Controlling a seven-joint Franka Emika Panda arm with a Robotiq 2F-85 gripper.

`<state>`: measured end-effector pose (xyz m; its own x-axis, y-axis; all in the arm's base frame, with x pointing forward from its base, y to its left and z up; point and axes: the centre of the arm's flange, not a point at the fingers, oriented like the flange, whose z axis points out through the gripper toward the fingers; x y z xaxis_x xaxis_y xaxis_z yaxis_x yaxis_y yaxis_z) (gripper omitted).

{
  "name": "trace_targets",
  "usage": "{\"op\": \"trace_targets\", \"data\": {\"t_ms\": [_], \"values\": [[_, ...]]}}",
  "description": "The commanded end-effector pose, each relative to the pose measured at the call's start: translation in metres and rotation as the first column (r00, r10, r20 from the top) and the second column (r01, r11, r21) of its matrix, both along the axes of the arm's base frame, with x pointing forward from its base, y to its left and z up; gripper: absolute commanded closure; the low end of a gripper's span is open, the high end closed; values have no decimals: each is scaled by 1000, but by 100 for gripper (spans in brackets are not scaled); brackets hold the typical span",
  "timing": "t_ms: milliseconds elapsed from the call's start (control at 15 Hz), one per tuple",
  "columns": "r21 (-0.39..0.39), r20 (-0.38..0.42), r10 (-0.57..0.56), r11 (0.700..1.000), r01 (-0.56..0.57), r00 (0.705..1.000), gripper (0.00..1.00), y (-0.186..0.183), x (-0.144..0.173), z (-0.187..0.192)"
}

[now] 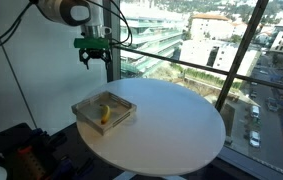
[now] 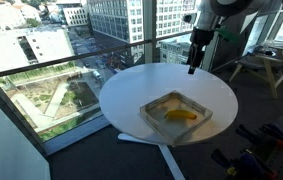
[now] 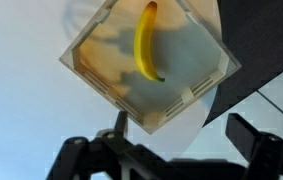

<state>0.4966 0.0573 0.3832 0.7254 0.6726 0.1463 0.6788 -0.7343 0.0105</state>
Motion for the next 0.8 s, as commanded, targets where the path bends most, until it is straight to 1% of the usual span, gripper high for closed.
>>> {"op": "trace_targets", "data": {"t_ms": [0, 467, 733], "values": [[6, -12, 16, 1000, -16, 1000, 0, 0, 2, 3], [-24, -51, 37, 999, -38, 998, 0, -2, 3, 2], [-67, -58, 64, 995, -68, 996, 0, -3, 1, 1]]}}
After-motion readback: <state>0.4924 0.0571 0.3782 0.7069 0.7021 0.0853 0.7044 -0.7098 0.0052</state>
